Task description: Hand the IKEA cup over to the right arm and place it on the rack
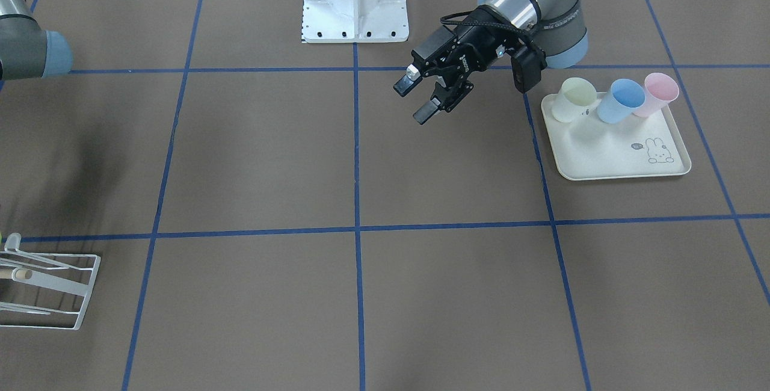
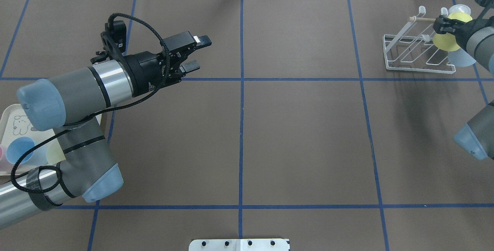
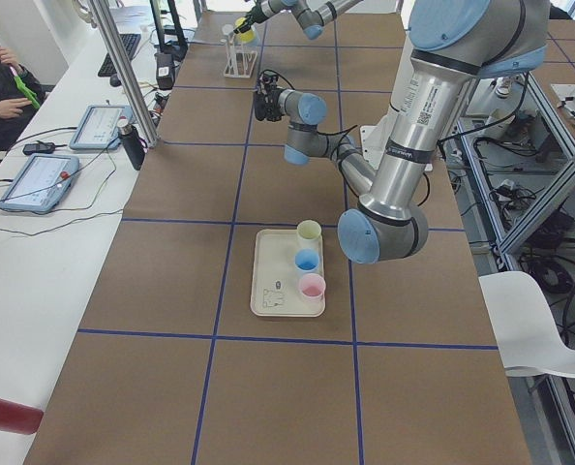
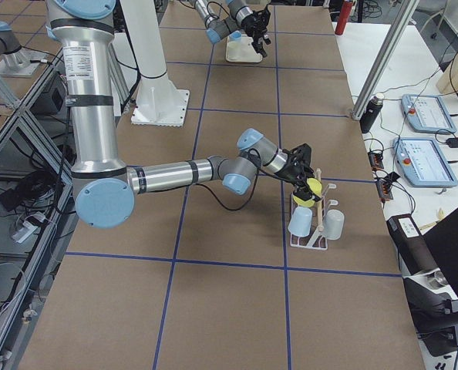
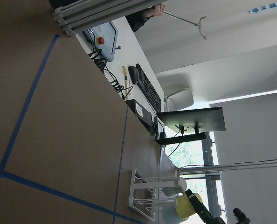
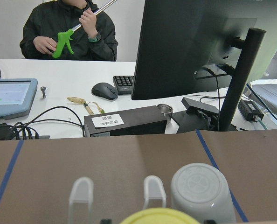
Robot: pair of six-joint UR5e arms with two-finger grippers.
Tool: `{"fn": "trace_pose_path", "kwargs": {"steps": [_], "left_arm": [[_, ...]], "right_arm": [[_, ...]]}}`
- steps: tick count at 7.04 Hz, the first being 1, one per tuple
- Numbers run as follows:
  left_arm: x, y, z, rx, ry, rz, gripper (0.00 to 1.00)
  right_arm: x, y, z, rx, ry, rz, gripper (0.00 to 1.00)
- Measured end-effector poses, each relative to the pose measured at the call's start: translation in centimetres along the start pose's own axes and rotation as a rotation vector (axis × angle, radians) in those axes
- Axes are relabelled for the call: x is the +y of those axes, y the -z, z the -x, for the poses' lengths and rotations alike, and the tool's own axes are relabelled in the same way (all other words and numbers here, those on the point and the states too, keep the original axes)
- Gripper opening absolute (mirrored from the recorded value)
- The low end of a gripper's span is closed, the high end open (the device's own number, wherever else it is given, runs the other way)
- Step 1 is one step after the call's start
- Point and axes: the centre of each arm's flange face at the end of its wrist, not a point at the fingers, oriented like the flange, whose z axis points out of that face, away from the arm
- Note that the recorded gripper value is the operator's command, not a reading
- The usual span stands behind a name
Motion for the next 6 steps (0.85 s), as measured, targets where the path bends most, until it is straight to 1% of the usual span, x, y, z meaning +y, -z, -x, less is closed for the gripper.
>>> {"fn": "trace_pose_path", "kwargs": {"steps": [2,4,5,6], "left_arm": [[0.0,0.0,0.0,-0.001,0.0,0.0,0.99],[0.0,0.0,0.0,0.0,0.0,0.001,0.99],[0.1,0.1,-0.1,0.002,0.0,0.003,0.99],[0.0,0.3,-0.3,0.0,-0.002,0.009,0.99]], "right_arm": [[0.4,-0.4,-0.4,0.008,0.006,0.007,1.0],[0.2,-0.3,-0.1,0.001,0.009,0.005,1.0],[-0.4,0.2,0.4,-0.018,0.005,0.003,1.0],[-1.6,1.4,1.3,-0.056,-0.006,0.007,1.0]]}}
